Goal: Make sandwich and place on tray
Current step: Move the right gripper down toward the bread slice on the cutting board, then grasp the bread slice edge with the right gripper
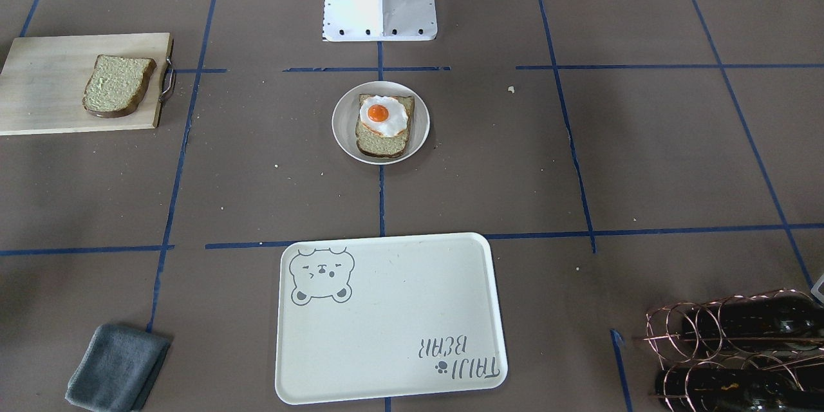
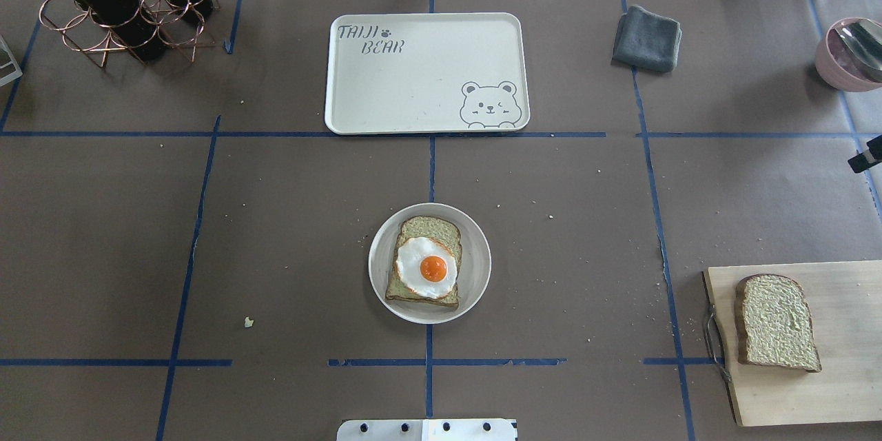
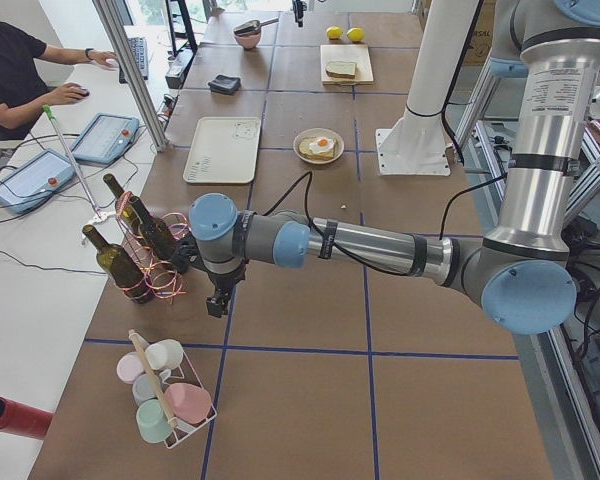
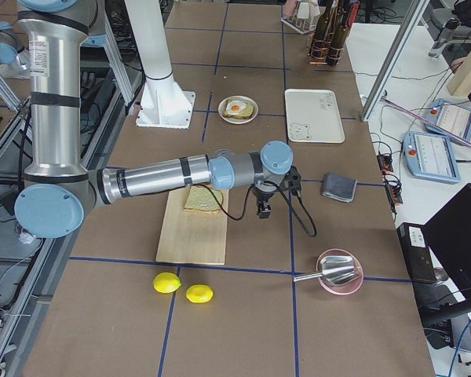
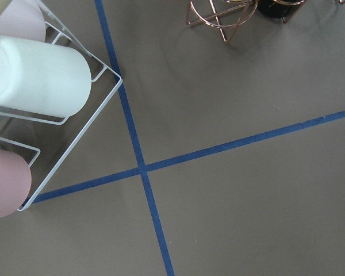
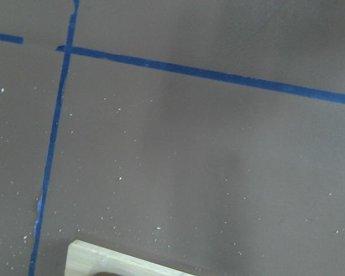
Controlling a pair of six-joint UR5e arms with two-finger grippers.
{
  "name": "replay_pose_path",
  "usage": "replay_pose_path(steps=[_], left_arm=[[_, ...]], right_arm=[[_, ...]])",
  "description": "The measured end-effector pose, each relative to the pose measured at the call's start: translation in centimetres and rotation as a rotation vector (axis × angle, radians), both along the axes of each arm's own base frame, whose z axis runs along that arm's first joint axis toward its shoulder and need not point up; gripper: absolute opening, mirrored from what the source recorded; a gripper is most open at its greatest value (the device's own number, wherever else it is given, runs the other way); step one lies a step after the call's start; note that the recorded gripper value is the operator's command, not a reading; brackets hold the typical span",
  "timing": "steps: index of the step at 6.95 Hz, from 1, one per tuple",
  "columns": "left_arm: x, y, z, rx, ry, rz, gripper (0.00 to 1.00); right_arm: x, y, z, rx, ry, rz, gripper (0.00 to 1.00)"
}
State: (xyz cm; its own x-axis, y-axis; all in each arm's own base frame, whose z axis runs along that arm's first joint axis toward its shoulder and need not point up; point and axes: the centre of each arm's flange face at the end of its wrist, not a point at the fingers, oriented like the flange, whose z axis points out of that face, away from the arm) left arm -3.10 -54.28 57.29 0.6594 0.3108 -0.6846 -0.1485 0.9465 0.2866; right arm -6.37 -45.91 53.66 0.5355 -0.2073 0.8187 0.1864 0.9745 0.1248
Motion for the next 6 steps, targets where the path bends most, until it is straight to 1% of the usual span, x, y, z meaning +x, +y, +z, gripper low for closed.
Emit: replay_pose_path(steps=[2,4,5,6], left_arm=[[0.1,0.0,-0.2,0.017,0.002,-0.001,1.0],[0.1,0.0,-0.3,0.021,0.003,-0.002,1.0],[0.1,0.0,-0.2,0.021,0.003,-0.002,1.0],[0.1,0.0,-0.2,0.021,0.003,-0.002,1.0]], right_arm=[[-2.1,4.6,-2.7,-0.023,-0.012,-0.004,1.0],[-4.5,9.6,-2.4,0.005,-0.047,0.017,1.0],[-6.3,11.7,-2.1,0.009,-0.041,0.029,1.0],[-7.6,13.5,-1.4,0.025,-0.029,0.02,1.0]])
